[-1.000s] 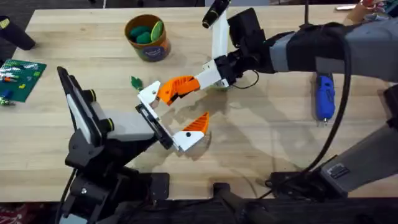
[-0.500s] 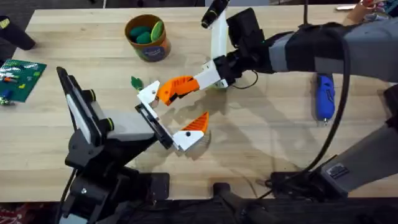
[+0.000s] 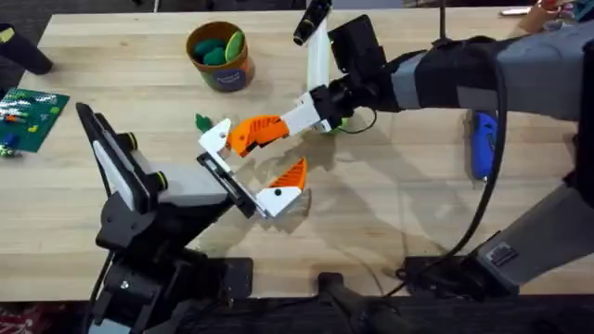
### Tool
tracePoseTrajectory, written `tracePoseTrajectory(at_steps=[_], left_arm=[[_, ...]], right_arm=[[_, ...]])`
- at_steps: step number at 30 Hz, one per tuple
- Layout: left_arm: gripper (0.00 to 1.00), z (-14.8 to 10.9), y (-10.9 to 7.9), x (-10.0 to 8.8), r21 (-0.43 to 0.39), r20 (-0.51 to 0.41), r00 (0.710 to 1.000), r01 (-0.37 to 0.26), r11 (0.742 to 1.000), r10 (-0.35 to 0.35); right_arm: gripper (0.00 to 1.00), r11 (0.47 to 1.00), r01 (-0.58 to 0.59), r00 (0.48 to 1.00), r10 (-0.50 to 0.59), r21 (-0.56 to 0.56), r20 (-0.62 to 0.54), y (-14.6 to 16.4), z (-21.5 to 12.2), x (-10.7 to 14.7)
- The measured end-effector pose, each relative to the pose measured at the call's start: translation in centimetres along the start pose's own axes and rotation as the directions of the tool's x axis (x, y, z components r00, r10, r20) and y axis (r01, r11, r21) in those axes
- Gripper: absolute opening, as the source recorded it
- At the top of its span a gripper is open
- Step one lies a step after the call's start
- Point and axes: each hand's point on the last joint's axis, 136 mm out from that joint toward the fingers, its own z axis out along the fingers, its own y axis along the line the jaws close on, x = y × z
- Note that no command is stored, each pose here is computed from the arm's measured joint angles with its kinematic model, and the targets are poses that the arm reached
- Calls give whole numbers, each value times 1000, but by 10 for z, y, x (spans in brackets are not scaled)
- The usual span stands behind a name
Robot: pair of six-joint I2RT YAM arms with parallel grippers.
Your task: Pick up the gripper from the table and insert it into the empty holder that is missing its gripper. Then pick up a screw, insert it into the mounting hole, and use the screwdriver to tighten it. Finally, clean up the table by picking up the vegetable and placing it into the bucket.
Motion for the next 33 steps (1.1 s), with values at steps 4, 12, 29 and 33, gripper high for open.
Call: tracePoseTrajectory(at_steps=[4,12,29,33], left_arm=[[986,0,2,0,-12,1,1000,8,1000,-8],[987,-1,6,0,-29,3,1000,11,1000,-11],[987,-1,8,1,-36,-2,1000,30,999,-30],[987,-1,6,1,-29,-3,1000,30,999,-30]], right_arm=[[23,998,-54,999,54,11,2,-1,1,-3],[23,993,-112,994,112,21,5,-2,4,-8],[23,960,-280,960,280,-19,-9,-16,5,-10],[22,928,-371,929,371,-19,-11,-16,5,-11]])
